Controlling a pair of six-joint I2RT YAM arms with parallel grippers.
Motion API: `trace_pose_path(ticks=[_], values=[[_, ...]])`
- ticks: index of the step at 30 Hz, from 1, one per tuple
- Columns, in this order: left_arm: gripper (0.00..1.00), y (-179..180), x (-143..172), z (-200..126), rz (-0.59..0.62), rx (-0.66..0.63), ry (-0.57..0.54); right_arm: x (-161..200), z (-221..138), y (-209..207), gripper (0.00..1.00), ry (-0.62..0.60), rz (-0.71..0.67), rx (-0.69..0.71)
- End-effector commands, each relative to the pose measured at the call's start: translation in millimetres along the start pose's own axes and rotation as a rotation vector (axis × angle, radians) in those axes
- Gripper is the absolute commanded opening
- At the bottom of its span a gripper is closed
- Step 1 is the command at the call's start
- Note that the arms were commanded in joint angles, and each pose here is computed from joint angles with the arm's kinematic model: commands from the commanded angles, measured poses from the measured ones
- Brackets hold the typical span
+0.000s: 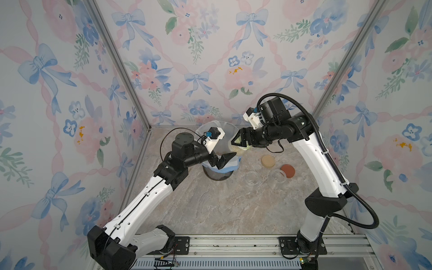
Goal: Empty moldy rice from jars
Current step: Pick up the jar from the center of the board.
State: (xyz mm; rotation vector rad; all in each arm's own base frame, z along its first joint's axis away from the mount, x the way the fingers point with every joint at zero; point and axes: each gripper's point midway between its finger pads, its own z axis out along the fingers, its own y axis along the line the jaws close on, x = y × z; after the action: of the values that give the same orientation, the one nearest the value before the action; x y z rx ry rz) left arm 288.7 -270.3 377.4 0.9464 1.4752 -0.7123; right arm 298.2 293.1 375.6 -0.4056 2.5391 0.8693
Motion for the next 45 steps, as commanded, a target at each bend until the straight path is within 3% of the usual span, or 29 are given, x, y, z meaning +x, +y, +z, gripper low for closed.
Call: trace_pose_path(ticks=[1,17,24,28,33,35,38,41,42,45], values=[[0.98,-3,-12,7,0.055,0.032,-0.029,-2,-7,16,0.00,0.002,-0.032,-0.085],[0.98,9,3,47,0.040,0.041,0.025,-1,2,29,0.00,0.040,-0.040,-0.172],[0.88,15,8,52,0.031,0.019,0.042,-2,4,29,0.00,0.041,-0.042,-0.174],[0.65,17,8,51,0.030,0.006,0.042,-3,4,29,0.00,0.038,-0.046,-0.173],[0.15,21,7,51,0.016,-0.016,0.043,-4,4,29,0.00,0.033,-0.048,-0.172],[0.00,22,5,51,0.006,-0.025,0.040,-4,4,29,0.00,0.033,-0.049,-0.169],[0.00,23,2,50,-0.008,-0.031,0.031,-5,5,26,0.02,0.028,-0.055,-0.155],[0.00,24,-3,48,-0.021,-0.037,0.016,-6,5,25,0.25,0.021,-0.060,-0.150],[0.00,24,-5,48,-0.024,-0.039,0.007,-7,4,25,0.38,0.014,-0.064,-0.148],[0.00,25,-11,45,-0.033,-0.048,-0.015,-8,3,22,0.91,0.002,-0.071,-0.135]])
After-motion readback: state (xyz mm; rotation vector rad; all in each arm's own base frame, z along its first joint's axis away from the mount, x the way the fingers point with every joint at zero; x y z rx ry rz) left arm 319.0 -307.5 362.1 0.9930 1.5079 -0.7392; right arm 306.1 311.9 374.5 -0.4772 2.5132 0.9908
